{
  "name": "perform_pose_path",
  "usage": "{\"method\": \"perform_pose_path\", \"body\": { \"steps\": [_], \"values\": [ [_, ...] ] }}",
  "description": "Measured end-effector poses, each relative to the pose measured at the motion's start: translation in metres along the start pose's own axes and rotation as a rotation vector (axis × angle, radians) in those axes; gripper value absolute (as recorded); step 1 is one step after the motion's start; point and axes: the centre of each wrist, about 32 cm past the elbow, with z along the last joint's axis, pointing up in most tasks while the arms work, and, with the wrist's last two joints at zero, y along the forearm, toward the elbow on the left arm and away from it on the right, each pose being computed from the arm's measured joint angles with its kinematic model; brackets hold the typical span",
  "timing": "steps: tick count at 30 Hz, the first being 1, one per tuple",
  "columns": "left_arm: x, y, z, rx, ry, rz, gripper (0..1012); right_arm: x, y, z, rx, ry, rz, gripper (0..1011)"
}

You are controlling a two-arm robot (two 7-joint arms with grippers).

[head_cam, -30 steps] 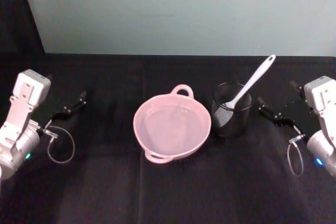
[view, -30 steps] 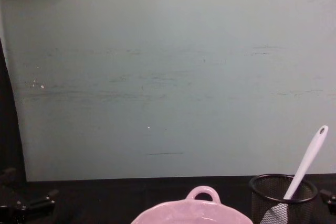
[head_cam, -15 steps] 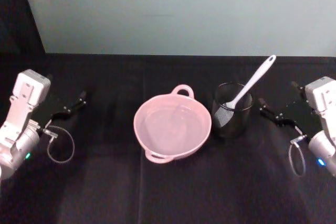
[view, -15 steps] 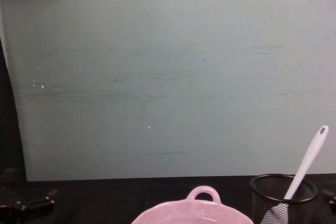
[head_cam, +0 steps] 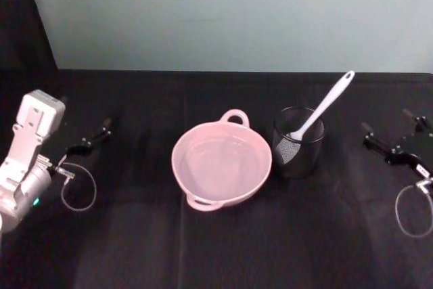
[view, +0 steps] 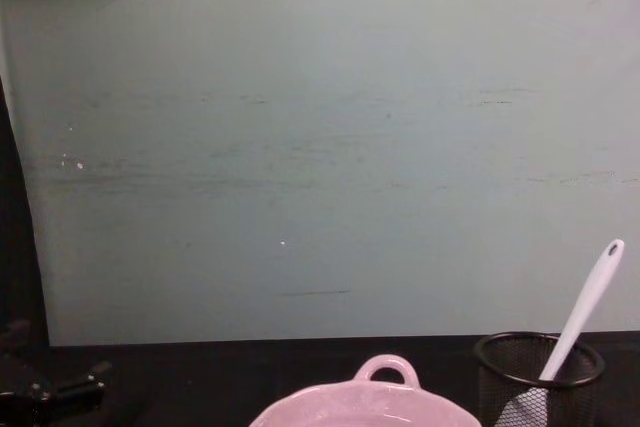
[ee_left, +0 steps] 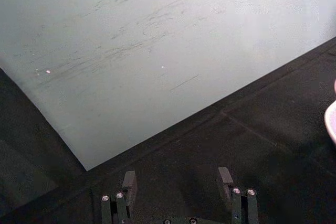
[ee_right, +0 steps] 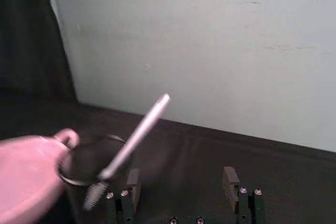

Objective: Use the one hand to pick up the spoon and stir the clear water in the bowl.

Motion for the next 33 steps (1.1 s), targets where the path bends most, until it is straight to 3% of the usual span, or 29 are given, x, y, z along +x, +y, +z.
{"method": "perform_pose_path", "body": {
  "steps": [3,4,6,7,9,10,12,14,23,33],
  "values": [
    [0.0,0.0,0.0,0.0,0.0,0.0,1011,0.003,-0.001,0.007,0.018,0.103,0.038,1003],
    [0.0,0.0,0.0,0.0,0.0,0.0,1011,0.003,0.0,0.01,0.016,0.165,0.057,1002],
    [0.0,0.0,0.0,0.0,0.0,0.0,1011,0.004,0.003,0.014,0.009,0.22,0.074,1003],
    [0.0,0.0,0.0,0.0,0.0,0.0,1011,0.004,0.007,0.017,0.002,0.273,0.089,1003],
    [0.0,0.0,0.0,0.0,0.0,0.0,1011,0.005,0.012,0.02,-0.004,0.316,0.102,1003],
    [0.0,0.0,0.0,0.0,0.0,0.0,1011,0.006,0.017,0.023,-0.012,0.365,0.115,1003],
    [0.0,0.0,0.0,0.0,0.0,0.0,1011,0.006,0.02,0.024,-0.016,0.385,0.12,1003],
    [0.0,0.0,-0.0001,0.0,0.0,0.0,1011,0.008,0.033,0.027,-0.032,0.459,0.137,1002],
    [0.0,0.0,0.0,0.0,0.0,0.0,1011,0.011,0.065,0.029,-0.07,0.578,0.167,1003],
    [0.0,0.0,0.0,0.0,0.0,0.0,1011,0.01,0.086,0.025,-0.079,0.596,0.181,1003]
  ]
}}
